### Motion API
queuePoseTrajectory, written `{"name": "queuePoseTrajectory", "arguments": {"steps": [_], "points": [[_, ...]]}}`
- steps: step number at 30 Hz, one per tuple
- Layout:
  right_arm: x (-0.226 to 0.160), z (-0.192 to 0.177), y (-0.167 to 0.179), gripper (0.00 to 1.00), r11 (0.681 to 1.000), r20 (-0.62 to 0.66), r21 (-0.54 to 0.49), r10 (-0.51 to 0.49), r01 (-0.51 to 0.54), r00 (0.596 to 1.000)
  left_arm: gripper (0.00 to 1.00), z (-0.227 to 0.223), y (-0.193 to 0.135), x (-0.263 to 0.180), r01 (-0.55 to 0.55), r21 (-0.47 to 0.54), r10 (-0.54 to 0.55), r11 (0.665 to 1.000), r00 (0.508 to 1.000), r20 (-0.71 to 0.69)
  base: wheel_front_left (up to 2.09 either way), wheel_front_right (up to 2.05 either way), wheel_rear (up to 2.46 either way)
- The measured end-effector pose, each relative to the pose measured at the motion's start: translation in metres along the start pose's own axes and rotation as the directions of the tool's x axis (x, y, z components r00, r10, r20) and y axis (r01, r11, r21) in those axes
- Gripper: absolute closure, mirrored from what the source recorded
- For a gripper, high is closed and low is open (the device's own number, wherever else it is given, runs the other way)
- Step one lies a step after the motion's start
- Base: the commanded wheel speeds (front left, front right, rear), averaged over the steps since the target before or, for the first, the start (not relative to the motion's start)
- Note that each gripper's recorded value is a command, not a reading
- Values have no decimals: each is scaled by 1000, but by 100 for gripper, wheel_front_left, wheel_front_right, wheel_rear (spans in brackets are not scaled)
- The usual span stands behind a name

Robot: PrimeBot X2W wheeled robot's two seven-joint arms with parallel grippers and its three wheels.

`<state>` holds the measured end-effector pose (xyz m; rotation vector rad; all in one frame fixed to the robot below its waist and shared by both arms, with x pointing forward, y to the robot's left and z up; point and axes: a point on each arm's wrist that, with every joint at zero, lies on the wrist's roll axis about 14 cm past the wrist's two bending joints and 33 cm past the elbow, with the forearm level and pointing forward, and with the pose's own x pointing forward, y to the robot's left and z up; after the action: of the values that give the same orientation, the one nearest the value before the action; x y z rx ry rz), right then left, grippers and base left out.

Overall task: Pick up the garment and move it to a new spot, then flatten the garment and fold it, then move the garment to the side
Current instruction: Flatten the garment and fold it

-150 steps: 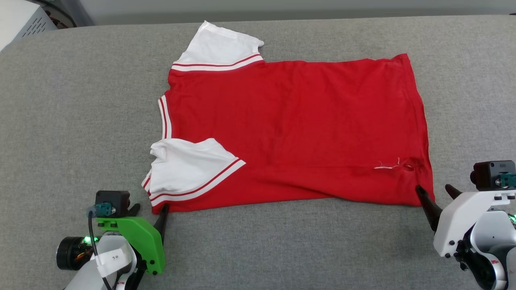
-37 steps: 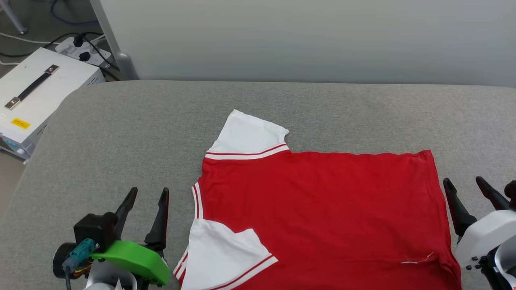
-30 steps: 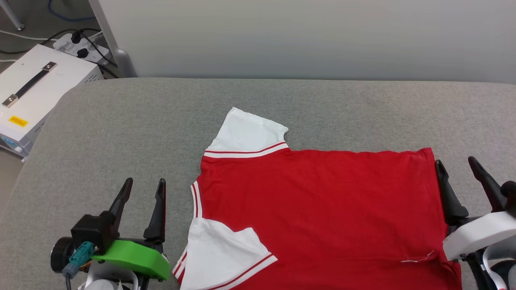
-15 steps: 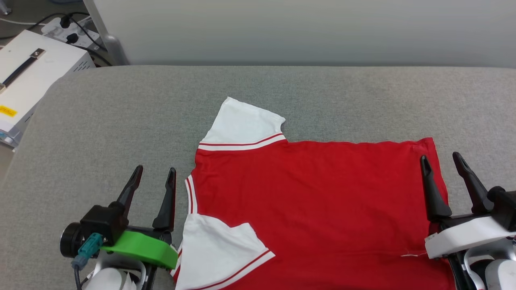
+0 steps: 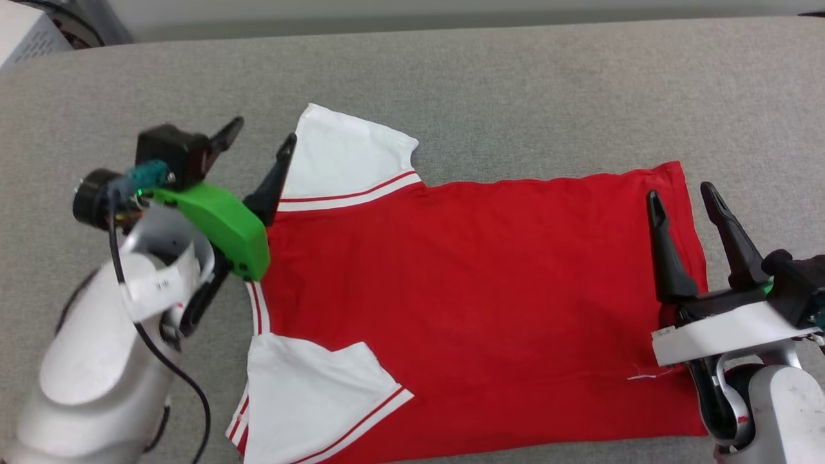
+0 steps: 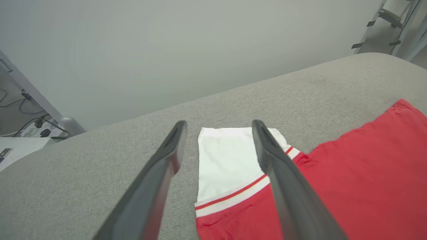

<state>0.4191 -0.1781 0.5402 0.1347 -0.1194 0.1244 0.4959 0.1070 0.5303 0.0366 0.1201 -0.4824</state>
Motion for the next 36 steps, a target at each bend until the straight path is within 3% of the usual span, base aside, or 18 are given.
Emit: {"name": "queuePoseTrajectory", "arguments": {"steps": [5, 10, 14, 25, 32, 33, 34, 36], "points": [[7, -11, -7, 0, 1000, -2, 9, -25, 25, 1000, 0, -9, 13, 44, 55, 46, -45, 997, 980, -193, 0, 0, 0], [5, -28, -16, 0, 998, -30, 24, -65, 65, 997, 0, -48, 10, 73, 128, 5, -111, 992, 883, -455, 0, 0, 0], [2, -43, -22, 0, 995, -65, 34, -89, 91, 994, 0, -69, 10, 89, 161, -1, -131, 987, 805, -578, 0, 0, 0], [-11, -66, -46, 0, 986, -130, 5, -165, 167, 978, 0, -127, 36, 117, 125, 19, -73, 992, 692, -718, 0, 0, 0], [-17, -76, -51, 0, 983, -164, -4, -184, 185, 969, 0, -142, 43, 130, 132, 70, -39, 989, 683, -730, 0, 0, 0], [-17, -76, -51, 0, 983, -167, -3, -183, 185, 969, 47, -144, 43, 129, 129, 58, -45, 990, 674, -738, 0, 0, 0], [-17, -77, -50, 0, 983, -168, -2, -181, 184, 969, 100, -144, 42, 128, 127, 46, -51, 991, 665, -745, 0, 0, 0], [-17, -76, -50, 0, 983, -165, 0, -181, 183, 970, 100, -144, 40, 125, 133, 39, -58, 990, 655, -754, 0, 0, 0]]}}
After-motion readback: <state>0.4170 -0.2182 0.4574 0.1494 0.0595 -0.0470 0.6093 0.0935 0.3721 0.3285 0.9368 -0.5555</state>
